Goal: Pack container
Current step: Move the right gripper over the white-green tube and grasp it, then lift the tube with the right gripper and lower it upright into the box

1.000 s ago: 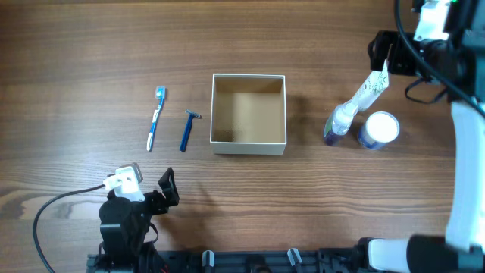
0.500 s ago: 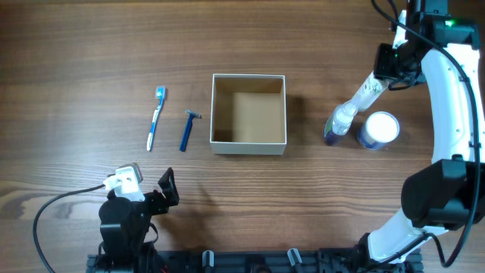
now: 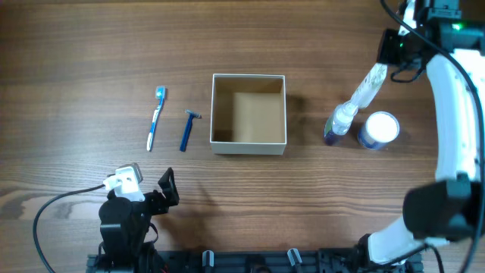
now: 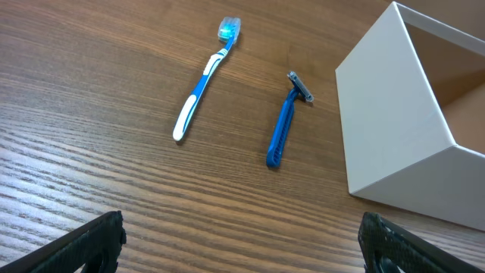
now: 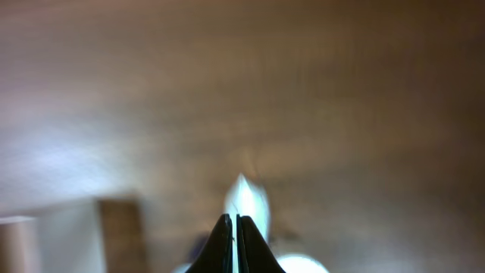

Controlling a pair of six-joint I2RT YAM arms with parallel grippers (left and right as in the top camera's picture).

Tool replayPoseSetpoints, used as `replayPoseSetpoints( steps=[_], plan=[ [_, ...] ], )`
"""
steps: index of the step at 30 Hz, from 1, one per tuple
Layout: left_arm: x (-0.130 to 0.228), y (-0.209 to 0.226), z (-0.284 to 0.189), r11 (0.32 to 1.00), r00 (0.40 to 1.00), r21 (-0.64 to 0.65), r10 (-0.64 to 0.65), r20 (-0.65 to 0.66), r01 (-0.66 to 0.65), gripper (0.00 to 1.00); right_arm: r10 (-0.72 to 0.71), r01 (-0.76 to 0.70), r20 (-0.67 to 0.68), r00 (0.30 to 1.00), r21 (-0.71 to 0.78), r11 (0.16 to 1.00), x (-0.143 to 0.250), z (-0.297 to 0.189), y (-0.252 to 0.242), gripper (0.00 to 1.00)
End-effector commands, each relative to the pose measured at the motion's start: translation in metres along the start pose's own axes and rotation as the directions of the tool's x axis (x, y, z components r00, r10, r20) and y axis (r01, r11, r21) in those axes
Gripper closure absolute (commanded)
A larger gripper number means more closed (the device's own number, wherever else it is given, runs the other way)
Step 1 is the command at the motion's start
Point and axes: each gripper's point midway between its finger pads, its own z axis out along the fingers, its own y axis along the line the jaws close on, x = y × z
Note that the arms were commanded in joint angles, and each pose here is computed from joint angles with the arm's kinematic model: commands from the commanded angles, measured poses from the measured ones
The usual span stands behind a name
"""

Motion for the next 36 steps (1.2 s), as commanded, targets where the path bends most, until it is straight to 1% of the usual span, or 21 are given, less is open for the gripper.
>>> replayPoseSetpoints(
  steps=[1, 4, 6, 10, 15, 16, 19, 21, 24, 26, 29, 31, 36],
  plan=[
    [0.000, -0.003, 0.000, 1.000, 1.000, 0.015, 0.006, 0.004, -0.006, 0.00, -0.020, 0.067, 0.301, 0.953, -0.144, 0.987, -0.039, -0.109, 0.037, 0.96],
    [0.000, -0.003, 0.000, 1.000, 1.000, 0.015, 0.006, 0.004, -0.006, 0.00, -0.030, 0.143, 0.420, 0.907, -0.241, 0.960, -0.043, -0.159, 0.065, 0.96],
    [0.000, -0.003, 0.000, 1.000, 1.000, 0.015, 0.006, 0.004, -0.006, 0.00, -0.042, 0.208, 0.466, 0.884, -0.312, 0.927, -0.037, -0.186, 0.088, 0.96],
    [0.000, -0.003, 0.000, 1.000, 1.000, 0.015, 0.006, 0.004, -0.006, 0.00, -0.089, 0.304, 0.473, 0.876, -0.400, 0.865, -0.015, -0.209, 0.128, 0.96],
    [0.000, -0.003, 0.000, 1.000, 1.000, 0.015, 0.006, 0.004, -0.006, 0.00, -0.202, 0.373, 0.376, 0.904, -0.467, 0.802, 0.021, -0.191, 0.176, 0.96],
    [0.000, -0.003, 0.000, 1.000, 1.000, 0.015, 0.006, 0.004, -0.006, 0.00, -0.264, 0.386, 0.302, 0.916, -0.483, 0.786, 0.038, -0.169, 0.198, 0.96],
    [0.000, -0.003, 0.000, 1.000, 1.000, 0.015, 0.006, 0.004, -0.006, 0.00, -0.298, 0.367, 0.215, 0.930, -0.498, 0.786, 0.054, -0.148, 0.210, 0.96],
    [0.000, -0.003, 0.000, 1.000, 1.000, 0.015, 0.006, 0.004, -0.006, 0.00, -0.323, 0.338, 0.122, 0.939, -0.513, 0.789, 0.071, -0.129, 0.218, 0.96],
    [0.000, -0.003, 0.000, 1.000, 1.000, 0.015, 0.006, 0.004, -0.006, 0.00, -0.378, 0.336, 0.028, 0.925, -0.522, 0.784, 0.092, -0.108, 0.228, 0.96],
    [0.000, -0.003, 0.000, 1.000, 1.000, 0.015, 0.006, 0.004, -0.006, 0.00, -0.407, 0.341, -0.011, 0.913, -0.523, 0.781, 0.102, -0.097, 0.234, 0.96],
    [0.000, -0.003, 0.000, 1.000, 1.000, 0.015, 0.006, 0.004, -0.006, 0.00, -0.428, 0.346, -0.039, 0.903, -0.525, 0.778, 0.109, -0.088, 0.241, 0.96],
    [0.000, -0.003, 0.000, 1.000, 1.000, 0.015, 0.006, 0.004, -0.006, 0.00, -0.425, 0.352, -0.030, 0.905, -0.508, 0.786, 0.106, -0.086, 0.239, 0.96],
    [0.000, -0.003, 0.000, 1.000, 1.000, 0.015, 0.006, 0.004, -0.006, 0.00, -0.356, 0.363, 0.088, 0.931, -0.353, 0.862, 0.068, -0.094, 0.207, 0.96]
  ],
)
